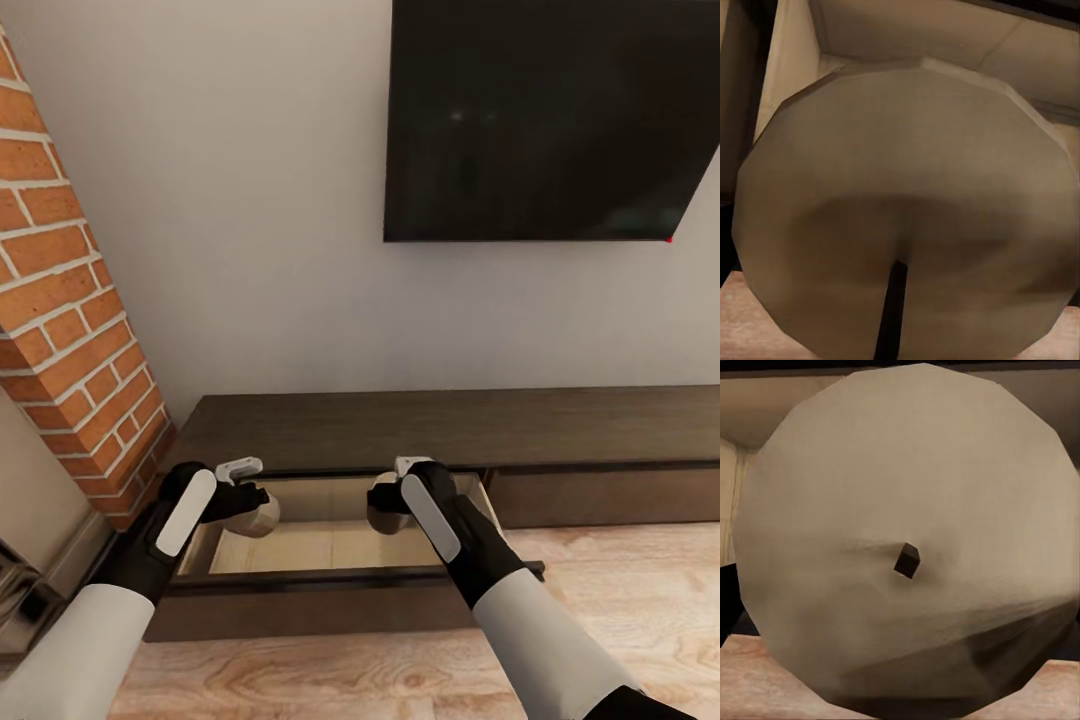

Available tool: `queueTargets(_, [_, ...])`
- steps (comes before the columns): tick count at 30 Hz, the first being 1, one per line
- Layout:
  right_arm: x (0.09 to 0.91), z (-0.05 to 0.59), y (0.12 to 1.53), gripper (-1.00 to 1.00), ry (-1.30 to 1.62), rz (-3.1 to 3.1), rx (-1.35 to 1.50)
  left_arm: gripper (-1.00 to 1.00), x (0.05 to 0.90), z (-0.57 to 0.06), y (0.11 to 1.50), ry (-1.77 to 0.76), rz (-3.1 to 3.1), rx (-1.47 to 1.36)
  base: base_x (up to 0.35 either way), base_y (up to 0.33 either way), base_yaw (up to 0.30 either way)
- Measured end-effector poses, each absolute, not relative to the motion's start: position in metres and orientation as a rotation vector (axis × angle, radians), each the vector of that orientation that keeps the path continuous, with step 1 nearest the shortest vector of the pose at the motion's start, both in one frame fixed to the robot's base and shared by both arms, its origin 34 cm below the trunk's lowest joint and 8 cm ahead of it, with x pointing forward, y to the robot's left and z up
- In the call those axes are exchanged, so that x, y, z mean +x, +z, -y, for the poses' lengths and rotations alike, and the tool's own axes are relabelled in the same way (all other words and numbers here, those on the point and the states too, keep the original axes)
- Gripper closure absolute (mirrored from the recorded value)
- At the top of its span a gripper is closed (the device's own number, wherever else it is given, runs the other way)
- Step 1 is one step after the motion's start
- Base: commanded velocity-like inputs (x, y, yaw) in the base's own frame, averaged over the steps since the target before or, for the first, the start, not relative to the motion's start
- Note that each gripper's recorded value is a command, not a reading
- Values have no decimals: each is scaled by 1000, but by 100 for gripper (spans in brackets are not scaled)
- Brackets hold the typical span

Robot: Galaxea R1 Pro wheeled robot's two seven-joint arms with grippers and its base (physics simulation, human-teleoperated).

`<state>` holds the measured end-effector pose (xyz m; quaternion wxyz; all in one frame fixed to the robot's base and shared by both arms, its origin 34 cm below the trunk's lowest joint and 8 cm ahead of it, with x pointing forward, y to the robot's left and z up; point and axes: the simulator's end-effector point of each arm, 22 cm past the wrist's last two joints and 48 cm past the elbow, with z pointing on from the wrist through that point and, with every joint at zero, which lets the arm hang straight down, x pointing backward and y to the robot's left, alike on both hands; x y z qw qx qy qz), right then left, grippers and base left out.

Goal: Place each of the two pumpkins and all three candles from the living room inside a cabinet in the living room (use any cabinet), then make sure every cabinet is closed, and position the cauldron so it is next to a table in the living room.

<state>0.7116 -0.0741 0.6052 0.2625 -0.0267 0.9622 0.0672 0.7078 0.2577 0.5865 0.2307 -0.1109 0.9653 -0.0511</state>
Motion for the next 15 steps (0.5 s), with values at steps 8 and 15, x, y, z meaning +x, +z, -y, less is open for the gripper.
queueTargets(8, [697,78,576,100,130,-2670,-98,100,677,-262,535,-103,-2799,-350,1,0,0])
queueTargets(15, [696,53,573,100,166,-2612,-184,100,691,-279,526,-38,-2717,-449,0,0,0])
